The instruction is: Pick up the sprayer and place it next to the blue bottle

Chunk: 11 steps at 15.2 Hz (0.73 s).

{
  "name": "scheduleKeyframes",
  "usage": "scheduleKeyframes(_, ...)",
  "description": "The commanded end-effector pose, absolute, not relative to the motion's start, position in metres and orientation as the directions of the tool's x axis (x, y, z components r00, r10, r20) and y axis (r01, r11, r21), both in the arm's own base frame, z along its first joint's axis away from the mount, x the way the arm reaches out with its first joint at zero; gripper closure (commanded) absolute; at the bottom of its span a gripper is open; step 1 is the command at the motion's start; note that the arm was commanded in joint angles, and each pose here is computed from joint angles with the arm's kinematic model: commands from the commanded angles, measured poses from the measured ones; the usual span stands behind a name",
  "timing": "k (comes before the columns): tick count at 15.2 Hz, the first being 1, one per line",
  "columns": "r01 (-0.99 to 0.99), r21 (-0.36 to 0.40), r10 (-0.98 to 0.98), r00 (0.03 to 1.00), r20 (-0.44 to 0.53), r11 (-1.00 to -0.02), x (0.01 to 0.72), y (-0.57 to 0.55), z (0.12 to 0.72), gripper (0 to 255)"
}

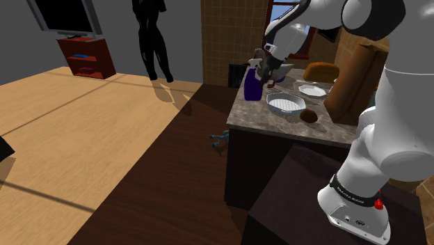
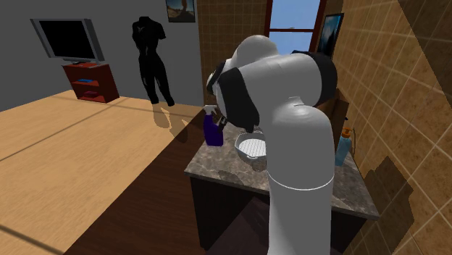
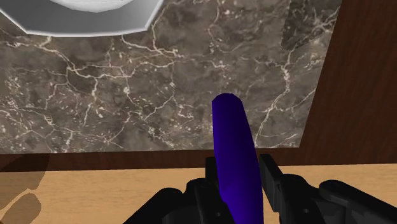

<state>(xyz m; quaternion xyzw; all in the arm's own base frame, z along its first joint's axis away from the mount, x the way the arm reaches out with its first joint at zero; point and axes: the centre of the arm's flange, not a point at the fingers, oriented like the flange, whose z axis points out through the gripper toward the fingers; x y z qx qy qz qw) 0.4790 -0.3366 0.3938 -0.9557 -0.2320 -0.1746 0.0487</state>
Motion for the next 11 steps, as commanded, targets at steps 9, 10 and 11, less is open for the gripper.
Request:
scheduleKeyframes(9,0.46,-0.012,0.426,0.832,0.356,-0.888,0.479,-0.337,0.447,255)
scheduleKeyframes(10,0.46,-0.012,0.426,0.832,0.356,-0.888,0.479,-0.337,0.452,255)
scheduleKeyframes(11,0.46,-0.012,0.426,0.832,0.356,-0.888,0.479,-0.337,0.457,255)
